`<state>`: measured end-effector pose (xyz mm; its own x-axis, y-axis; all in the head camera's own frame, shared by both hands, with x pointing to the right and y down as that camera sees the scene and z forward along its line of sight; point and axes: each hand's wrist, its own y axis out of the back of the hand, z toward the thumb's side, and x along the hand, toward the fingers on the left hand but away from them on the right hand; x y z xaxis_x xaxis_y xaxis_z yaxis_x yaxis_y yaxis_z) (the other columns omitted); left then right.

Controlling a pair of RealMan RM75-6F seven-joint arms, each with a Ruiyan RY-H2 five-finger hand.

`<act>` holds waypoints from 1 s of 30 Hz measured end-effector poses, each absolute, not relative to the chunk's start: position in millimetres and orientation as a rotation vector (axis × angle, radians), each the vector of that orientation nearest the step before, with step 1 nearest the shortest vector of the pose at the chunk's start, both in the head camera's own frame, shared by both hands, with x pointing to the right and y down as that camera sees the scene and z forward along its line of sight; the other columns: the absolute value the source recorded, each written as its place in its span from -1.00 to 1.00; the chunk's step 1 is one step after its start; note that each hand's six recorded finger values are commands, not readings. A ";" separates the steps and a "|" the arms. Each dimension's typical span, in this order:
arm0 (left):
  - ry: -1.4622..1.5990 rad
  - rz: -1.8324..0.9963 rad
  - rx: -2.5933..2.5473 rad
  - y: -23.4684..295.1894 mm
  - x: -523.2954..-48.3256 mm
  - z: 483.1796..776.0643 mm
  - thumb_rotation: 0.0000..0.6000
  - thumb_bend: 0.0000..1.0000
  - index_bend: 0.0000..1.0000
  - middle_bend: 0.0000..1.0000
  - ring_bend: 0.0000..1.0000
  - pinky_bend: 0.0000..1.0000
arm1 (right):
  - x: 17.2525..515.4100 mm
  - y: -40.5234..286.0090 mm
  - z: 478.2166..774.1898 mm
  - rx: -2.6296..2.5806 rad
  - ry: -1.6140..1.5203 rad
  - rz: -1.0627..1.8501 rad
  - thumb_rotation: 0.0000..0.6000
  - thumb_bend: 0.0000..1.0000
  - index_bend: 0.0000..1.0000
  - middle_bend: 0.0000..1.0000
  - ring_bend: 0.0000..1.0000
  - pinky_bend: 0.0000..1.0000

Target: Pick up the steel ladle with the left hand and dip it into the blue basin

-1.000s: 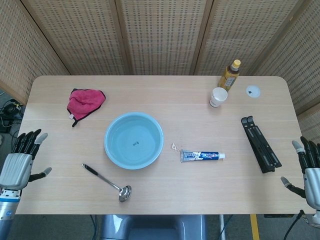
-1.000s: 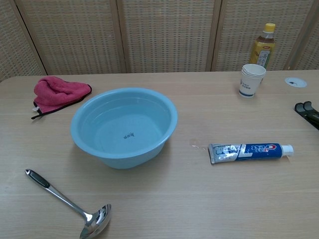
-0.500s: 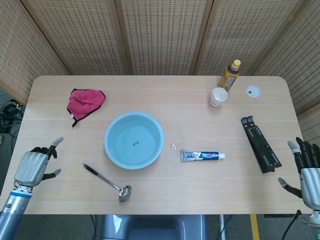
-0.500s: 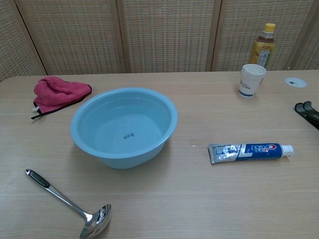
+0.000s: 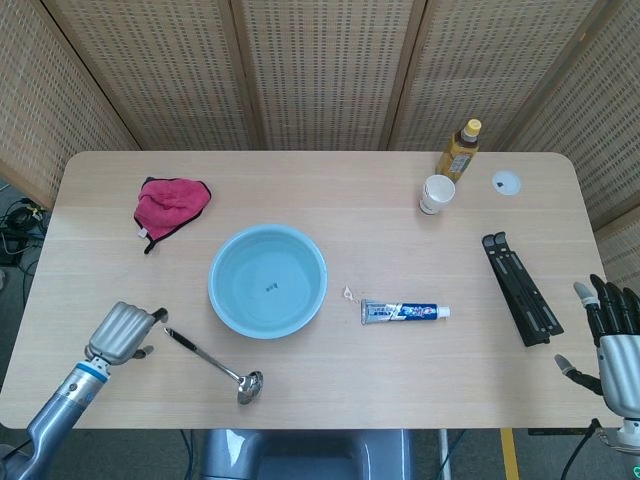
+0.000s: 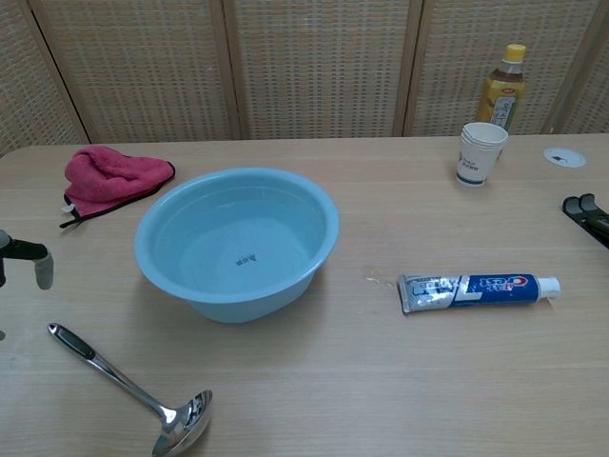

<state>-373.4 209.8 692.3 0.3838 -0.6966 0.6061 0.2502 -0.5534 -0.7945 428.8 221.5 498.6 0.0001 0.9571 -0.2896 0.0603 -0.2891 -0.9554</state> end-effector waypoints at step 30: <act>0.185 -1.228 -1.772 236.3 -326.9 734.5 1.00 -0.24 -0.10 1.00 0.93 1.00 | 431.7 219.9 499.7 -1.490 -1.120 1.407 1.00 -1.00 -1.00 -1.00 -1.00 -1.00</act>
<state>-326.9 236.3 734.5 0.4863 -0.5796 0.6539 0.3616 -0.5478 -0.7545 431.7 219.9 499.7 -0.0037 0.9526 -0.3042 0.0832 -0.3028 -0.9494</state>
